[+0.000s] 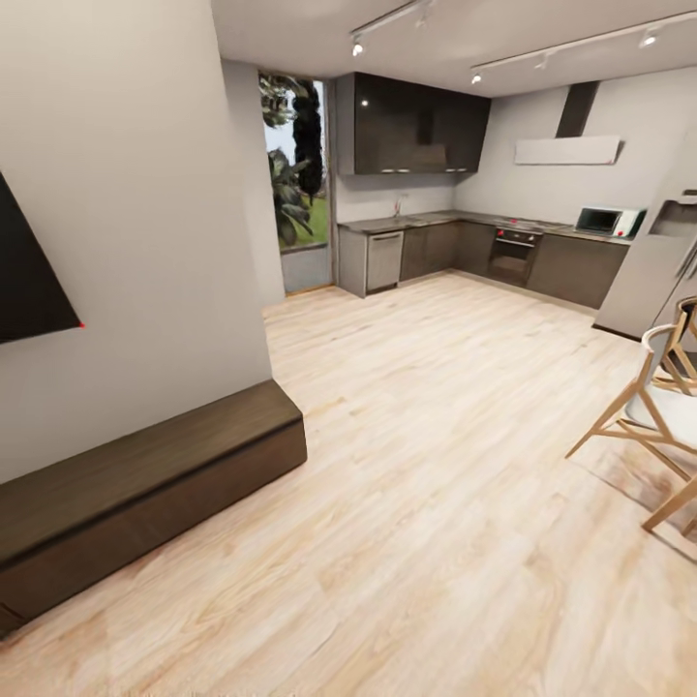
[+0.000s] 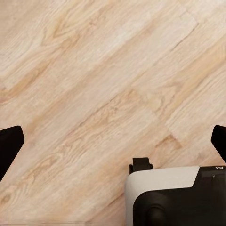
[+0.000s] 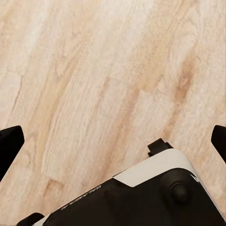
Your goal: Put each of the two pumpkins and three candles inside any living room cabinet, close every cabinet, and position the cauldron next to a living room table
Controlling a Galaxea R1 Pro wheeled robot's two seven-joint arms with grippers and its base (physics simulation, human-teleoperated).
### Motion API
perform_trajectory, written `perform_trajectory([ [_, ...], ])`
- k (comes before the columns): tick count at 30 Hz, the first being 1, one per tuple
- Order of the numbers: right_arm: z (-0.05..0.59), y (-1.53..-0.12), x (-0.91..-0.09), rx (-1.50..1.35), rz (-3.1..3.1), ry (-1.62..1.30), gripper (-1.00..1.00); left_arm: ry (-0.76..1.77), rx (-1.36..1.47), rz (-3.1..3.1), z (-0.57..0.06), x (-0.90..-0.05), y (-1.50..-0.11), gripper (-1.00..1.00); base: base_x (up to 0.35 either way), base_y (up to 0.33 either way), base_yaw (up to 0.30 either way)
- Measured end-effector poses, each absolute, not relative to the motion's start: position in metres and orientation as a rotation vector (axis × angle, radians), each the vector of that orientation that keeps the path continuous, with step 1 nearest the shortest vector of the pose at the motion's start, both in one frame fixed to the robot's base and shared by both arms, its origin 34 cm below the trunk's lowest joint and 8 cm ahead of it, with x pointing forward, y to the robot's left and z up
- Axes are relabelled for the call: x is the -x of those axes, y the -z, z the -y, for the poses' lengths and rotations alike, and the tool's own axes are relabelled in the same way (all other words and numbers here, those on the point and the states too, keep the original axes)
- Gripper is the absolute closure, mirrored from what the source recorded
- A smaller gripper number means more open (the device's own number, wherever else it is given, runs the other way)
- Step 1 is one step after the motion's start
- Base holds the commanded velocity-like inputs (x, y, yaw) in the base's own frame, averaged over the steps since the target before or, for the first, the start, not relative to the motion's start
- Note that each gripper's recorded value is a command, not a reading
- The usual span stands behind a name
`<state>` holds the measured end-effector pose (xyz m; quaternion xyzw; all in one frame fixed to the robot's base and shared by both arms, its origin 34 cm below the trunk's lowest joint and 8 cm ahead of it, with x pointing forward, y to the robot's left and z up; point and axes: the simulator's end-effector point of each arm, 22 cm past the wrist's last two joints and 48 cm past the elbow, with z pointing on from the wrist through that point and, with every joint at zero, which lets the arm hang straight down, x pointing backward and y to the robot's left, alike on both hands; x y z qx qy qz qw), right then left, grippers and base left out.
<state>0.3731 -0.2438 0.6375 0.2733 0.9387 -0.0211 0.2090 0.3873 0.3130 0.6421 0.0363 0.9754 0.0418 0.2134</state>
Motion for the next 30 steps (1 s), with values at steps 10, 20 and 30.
perform_trajectory([
  [10,0.246,-0.635,-0.369,-0.762,-2.62,0.066,-1.0,-0.114,-0.101,-2.699,-0.313,-0.386,-0.641,-1.0,0.0,0.0,0.246],
  [20,0.246,-0.632,-0.365,-0.763,-2.631,0.071,-1.0,-0.113,-0.1,-2.708,-0.312,-0.383,-0.638,-1.0,0.0,0.0,0.246],
  [30,0.246,-0.63,-0.362,-0.765,-2.64,0.075,-1.0,-0.111,-0.1,-2.718,-0.311,-0.379,-0.635,-1.0,0.0,0.0,0.244],
])
